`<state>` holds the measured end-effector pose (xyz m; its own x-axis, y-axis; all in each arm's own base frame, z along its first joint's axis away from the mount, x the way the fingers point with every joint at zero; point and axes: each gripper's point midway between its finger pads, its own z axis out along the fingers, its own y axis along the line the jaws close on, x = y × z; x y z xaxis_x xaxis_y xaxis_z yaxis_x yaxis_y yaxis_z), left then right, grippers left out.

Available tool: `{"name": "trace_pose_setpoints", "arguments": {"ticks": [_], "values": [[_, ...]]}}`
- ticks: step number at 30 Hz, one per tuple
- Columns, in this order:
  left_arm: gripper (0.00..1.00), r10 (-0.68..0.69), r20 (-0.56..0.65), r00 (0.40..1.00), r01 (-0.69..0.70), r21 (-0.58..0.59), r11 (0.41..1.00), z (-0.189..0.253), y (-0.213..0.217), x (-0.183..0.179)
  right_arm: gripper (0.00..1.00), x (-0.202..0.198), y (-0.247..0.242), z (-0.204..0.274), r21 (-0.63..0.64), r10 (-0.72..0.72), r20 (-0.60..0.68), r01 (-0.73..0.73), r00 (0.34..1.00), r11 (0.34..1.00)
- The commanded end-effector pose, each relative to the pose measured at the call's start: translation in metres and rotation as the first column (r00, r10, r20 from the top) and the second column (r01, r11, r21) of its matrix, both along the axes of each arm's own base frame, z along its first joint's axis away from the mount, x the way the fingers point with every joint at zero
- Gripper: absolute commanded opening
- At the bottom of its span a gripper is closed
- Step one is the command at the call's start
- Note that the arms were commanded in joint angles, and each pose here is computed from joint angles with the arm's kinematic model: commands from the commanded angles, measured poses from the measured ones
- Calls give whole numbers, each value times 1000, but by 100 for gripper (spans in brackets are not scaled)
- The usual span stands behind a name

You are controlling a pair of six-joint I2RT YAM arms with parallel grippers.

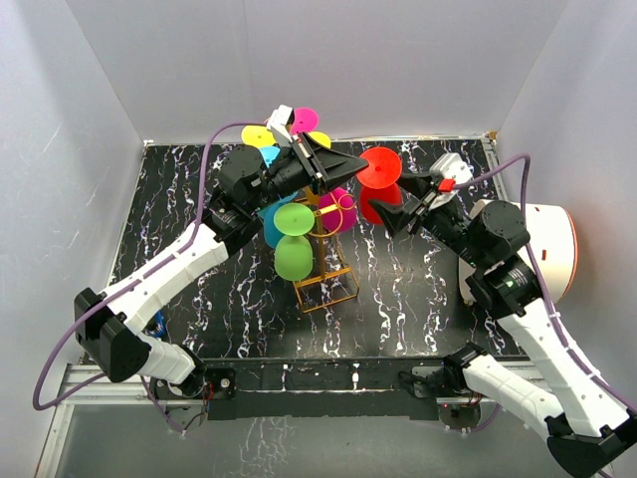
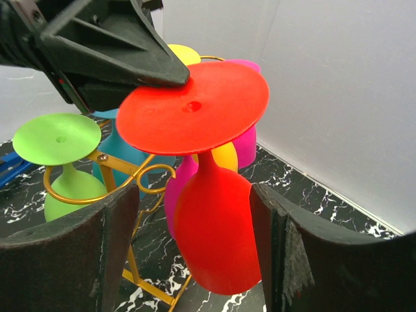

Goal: Place the wine glass upside down on the wine glass rack

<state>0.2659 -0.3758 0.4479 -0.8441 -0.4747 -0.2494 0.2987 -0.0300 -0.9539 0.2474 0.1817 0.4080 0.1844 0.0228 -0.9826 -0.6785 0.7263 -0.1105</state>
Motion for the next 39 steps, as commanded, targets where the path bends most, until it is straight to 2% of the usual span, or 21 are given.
{"name": "trace_pose_setpoints", "arguments": {"ticks": [1, 9, 15, 19, 27, 39], "values": [[0, 13, -29, 999, -13, -2, 1000, -3, 1, 2, 68, -15, -15, 16, 70, -39, -4, 39, 999, 997], [0, 101, -61, 993, -95, 96, 991, -21, 12, 9, 68, -43, -36, 63, 262, -69, 1, 66, 998, 963], [0, 84, -76, 994, -76, 107, 991, -23, 16, -1, 68, -59, -48, 92, 371, -78, 54, 53, 995, 927], [0, 89, -84, 992, -79, 116, 990, -26, 19, -3, 68, -56, -49, 90, 390, -83, 38, 62, 996, 919], [0, 99, -89, 991, -85, 156, 984, -30, 22, -5, 67, -34, -59, 73, 464, -162, -79, 180, 984, 867], [0, 186, -57, 981, -169, 233, 958, -36, 36, 2, 67, -30, -60, 71, 485, -171, -94, 195, 981, 853]]}}
